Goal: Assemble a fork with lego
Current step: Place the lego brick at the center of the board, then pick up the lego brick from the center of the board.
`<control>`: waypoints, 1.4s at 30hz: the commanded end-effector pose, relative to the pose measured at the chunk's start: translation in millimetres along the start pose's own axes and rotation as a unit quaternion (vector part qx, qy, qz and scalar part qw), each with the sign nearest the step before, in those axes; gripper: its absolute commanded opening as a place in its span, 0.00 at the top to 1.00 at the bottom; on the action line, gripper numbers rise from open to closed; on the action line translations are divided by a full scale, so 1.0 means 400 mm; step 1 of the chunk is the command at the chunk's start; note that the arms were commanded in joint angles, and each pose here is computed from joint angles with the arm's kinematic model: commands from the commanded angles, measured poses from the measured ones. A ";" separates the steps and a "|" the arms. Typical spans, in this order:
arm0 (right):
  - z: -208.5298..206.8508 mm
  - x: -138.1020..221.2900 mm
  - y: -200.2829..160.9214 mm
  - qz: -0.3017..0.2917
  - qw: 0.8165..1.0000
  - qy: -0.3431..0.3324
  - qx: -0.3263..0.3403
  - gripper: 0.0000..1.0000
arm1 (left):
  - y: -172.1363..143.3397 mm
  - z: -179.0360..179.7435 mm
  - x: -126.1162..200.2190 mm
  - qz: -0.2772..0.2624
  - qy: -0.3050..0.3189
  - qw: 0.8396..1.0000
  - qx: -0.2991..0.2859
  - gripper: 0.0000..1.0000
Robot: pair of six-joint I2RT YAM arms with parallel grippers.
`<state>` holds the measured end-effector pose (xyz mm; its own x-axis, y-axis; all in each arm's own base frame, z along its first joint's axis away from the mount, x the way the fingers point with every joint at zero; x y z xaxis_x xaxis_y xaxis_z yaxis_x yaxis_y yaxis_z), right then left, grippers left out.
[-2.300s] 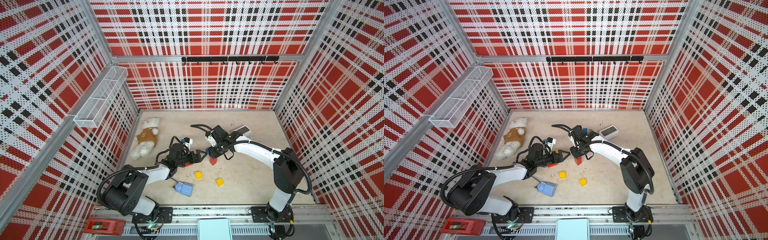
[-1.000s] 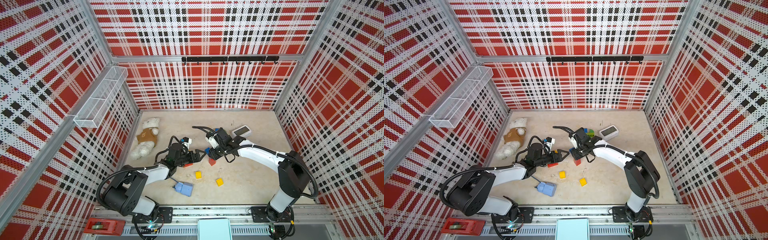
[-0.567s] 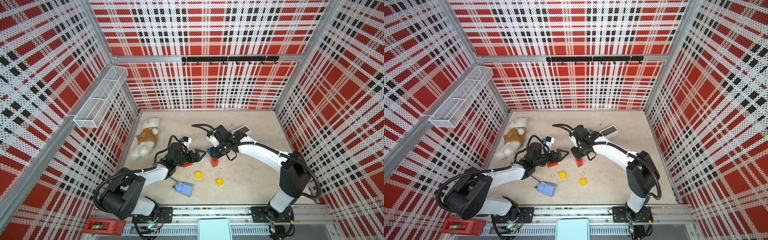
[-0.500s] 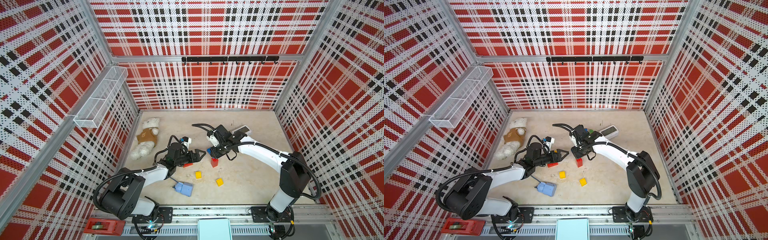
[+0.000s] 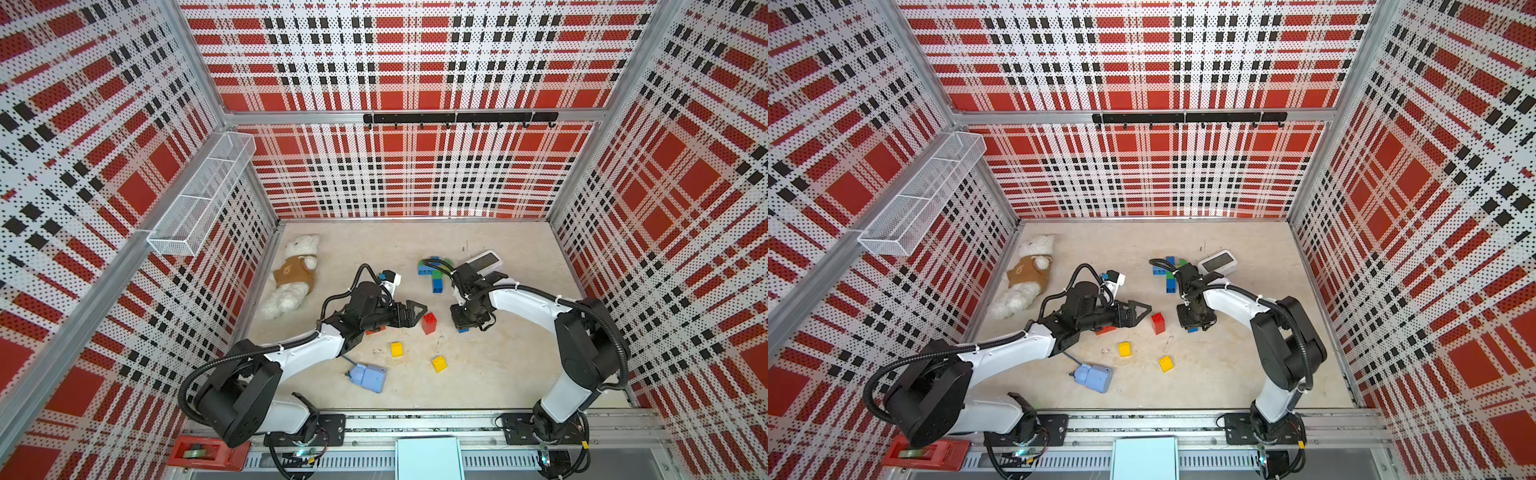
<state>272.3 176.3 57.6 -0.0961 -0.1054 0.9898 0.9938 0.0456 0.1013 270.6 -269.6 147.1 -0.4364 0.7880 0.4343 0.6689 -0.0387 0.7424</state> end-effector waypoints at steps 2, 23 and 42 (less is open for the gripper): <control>-0.008 -0.025 -0.014 0.014 1.000 -0.012 -0.017 0.85 | 0.008 -0.015 -0.003 0.005 0.011 1.000 -0.024 0.04; -0.028 -0.025 -0.001 0.017 0.997 -0.070 -0.005 0.53 | 0.002 -0.011 -0.006 0.008 0.016 1.000 -0.026 0.04; 0.027 0.098 0.046 -0.053 0.998 -0.045 0.009 0.80 | 0.023 0.020 0.022 -0.014 0.011 1.000 0.009 0.04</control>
<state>271.9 172.2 53.4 -0.0791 0.0412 0.9960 0.9954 0.0578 0.0766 271.4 -264.9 141.0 -0.4418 0.7614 0.4743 0.6798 -0.0608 0.7309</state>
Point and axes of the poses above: each gripper's point midway between its finger pads, its own x axis back along the fingers, its own z axis along the line the jaws close on, y = z × x, the point moved 2 cm from there along x, back along the fingers, and after that the axes turned 11 degrees about -x, right-handed, at the moved point
